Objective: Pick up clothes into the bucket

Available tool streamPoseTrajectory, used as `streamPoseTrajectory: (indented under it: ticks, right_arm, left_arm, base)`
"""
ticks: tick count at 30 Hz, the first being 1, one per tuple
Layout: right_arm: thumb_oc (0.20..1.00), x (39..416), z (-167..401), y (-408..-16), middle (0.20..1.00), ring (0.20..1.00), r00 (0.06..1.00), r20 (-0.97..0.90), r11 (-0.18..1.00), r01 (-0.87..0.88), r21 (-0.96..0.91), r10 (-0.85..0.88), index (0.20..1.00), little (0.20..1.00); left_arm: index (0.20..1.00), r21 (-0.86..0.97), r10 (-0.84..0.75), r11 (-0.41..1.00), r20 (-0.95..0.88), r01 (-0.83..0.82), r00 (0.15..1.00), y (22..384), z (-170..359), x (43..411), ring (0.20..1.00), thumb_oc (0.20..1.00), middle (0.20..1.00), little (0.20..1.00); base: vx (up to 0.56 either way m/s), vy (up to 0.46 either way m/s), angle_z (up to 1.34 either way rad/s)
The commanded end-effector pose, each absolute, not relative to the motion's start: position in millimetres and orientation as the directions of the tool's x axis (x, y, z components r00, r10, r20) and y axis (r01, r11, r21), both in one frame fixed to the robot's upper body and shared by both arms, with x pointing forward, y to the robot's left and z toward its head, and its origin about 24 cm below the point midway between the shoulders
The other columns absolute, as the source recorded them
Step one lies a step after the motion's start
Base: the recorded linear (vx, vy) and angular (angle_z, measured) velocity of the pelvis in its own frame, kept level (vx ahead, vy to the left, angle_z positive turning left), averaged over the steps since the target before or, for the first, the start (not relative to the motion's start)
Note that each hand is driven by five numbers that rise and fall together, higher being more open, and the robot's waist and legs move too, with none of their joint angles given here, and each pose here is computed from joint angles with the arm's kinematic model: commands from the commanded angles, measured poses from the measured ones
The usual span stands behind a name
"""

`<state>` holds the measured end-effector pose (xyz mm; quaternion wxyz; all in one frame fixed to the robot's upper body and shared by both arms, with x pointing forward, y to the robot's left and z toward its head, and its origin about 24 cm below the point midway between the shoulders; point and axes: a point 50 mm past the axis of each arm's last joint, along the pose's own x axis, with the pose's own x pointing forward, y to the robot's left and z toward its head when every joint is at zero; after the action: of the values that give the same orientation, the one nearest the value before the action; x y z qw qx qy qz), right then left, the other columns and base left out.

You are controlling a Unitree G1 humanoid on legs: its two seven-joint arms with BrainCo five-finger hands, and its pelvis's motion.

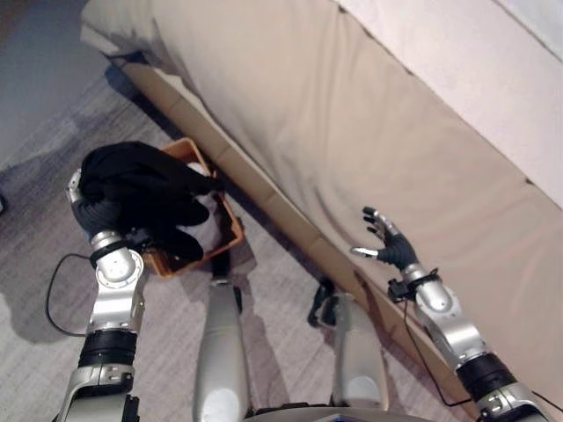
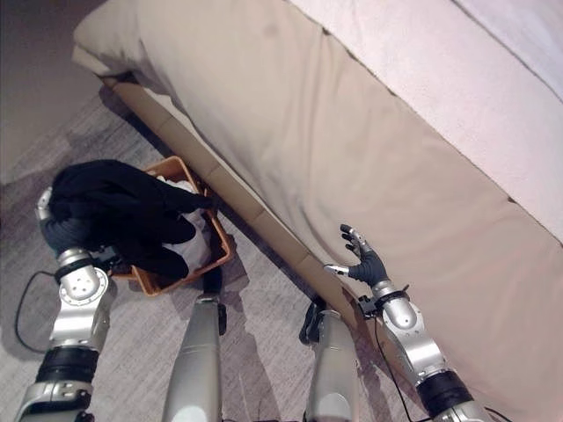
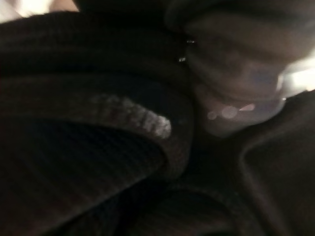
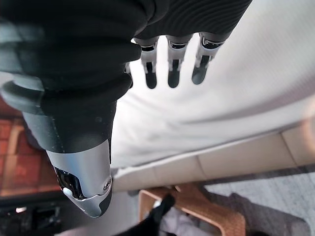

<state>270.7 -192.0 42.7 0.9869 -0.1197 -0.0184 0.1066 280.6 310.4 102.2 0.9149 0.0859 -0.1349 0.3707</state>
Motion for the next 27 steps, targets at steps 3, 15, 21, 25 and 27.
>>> streamPoseTrajectory:
  ticks: [3, 15, 21, 25, 27]
  right_arm:
    - [1.0, 275.9, 79.9, -189.9, 1.0, 1.0, 0.954, 0.213, 0.967, -0.17, -0.189, 0.209, 1.0, 1.0]
    - [1.0, 278.7, 82.1, -186.1, 1.0, 1.0, 0.954, 0.204, 0.959, -0.174, -0.223, 0.221, 1.0, 1.0]
    - [1.0, 273.9, 76.7, -186.4, 1.0, 1.0, 0.955, 0.173, 0.954, -0.199, -0.224, 0.239, 1.0, 1.0]
    - [1.0, 272.7, 74.5, -185.2, 1.0, 1.0, 0.954, 0.17, 0.954, -0.206, -0.218, 0.245, 1.0, 1.0]
    - [1.0, 270.1, 75.5, -180.8, 1.0, 1.0, 0.948, 0.179, 0.952, -0.226, -0.208, 0.264, 1.0, 1.0]
  left_arm:
    - [0.2, -0.053, 0.694, 0.657, 0.433, -0.752, 0.575, 328.9, 145.3, 289.7, 0.2, 0.2, 0.2, 0.2]
    - [0.2, -0.364, 0.86, 0.504, 0.302, -0.783, 0.412, 363.7, 178.5, 298.0, 0.2, 0.2, 0.2, 0.2]
    - [0.2, -0.417, 0.9, 0.408, 0.33, -0.812, 0.283, 384.1, 212.7, 292.0, 0.2, 0.2, 0.2, 0.2]
    - [0.2, -0.369, 0.905, 0.387, 0.326, -0.845, 0.272, 385.2, 207.4, 292.6, 0.2, 0.2, 0.2, 0.2]
    - [0.2, -0.391, 0.929, 0.346, 0.267, -0.853, 0.255, 383.7, 190.5, 290.9, 0.2, 0.2, 0.2, 0.2]
  base:
    - [-0.04, 0.016, -0.06]
    - [0.01, 0.025, -0.06]
    - [0.01, -0.003, 0.0]
    - [0.0, 0.0, 0.0]
    - [0.0, 0.0, 0.0]
